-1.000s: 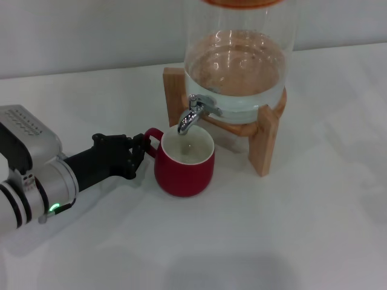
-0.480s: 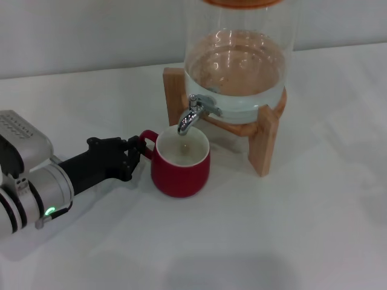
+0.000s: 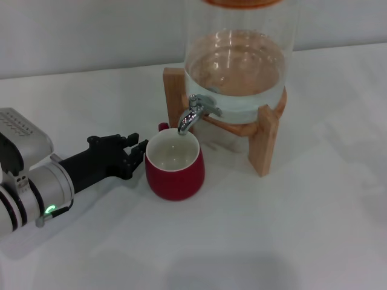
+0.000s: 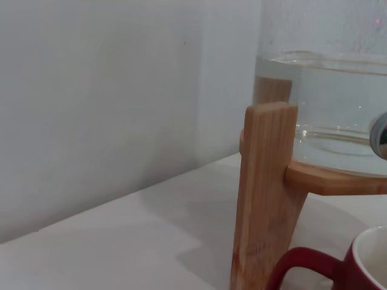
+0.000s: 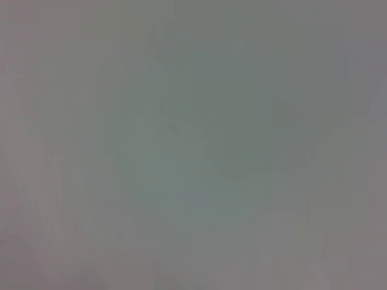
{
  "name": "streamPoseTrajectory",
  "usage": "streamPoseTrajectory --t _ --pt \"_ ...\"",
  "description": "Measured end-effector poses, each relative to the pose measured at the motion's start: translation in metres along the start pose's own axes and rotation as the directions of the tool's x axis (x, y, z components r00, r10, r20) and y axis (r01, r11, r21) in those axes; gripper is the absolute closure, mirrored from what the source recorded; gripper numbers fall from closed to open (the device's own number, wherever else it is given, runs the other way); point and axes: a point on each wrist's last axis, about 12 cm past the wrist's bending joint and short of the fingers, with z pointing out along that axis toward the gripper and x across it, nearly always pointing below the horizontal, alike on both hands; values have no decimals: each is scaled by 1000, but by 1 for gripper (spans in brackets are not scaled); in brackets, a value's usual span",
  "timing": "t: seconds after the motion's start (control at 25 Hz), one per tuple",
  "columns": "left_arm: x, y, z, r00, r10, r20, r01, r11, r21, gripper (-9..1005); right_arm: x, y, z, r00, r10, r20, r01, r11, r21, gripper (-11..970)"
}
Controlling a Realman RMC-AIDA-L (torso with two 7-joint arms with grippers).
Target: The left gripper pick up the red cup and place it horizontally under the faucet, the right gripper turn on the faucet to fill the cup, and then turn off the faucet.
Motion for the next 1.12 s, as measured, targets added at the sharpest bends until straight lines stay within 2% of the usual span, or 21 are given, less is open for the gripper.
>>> streamPoseTrajectory --t 0.28,0.4,0.52,0.76,0.92,1.12 --pt "6 -1 -6 999 -50 -6 50 999 3 761 -1 -1 -3 1000 0 4 0 1000 9 235" --pt "12 2 -18 994 -105 15 105 994 -9 760 -2 -2 -5 1000 1 13 -1 1000 12 235" --pt "15 7 -37 987 -148 66 150 988 -28 759 -2 -2 -5 1000 1 14 -1 1000 10 235" --pt "21 16 -91 945 -243 219 269 958 -95 756 -2 -2 -6 1000 1 14 -2 1000 11 235" --pt "22 13 -117 905 -266 331 312 945 -94 605 -2 -2 -6 1000 1 16 -1 1000 12 235" --pt "10 7 -142 810 -277 518 331 944 -13 373 -3 -2 -6 1000 0 16 0 1000 11 235"
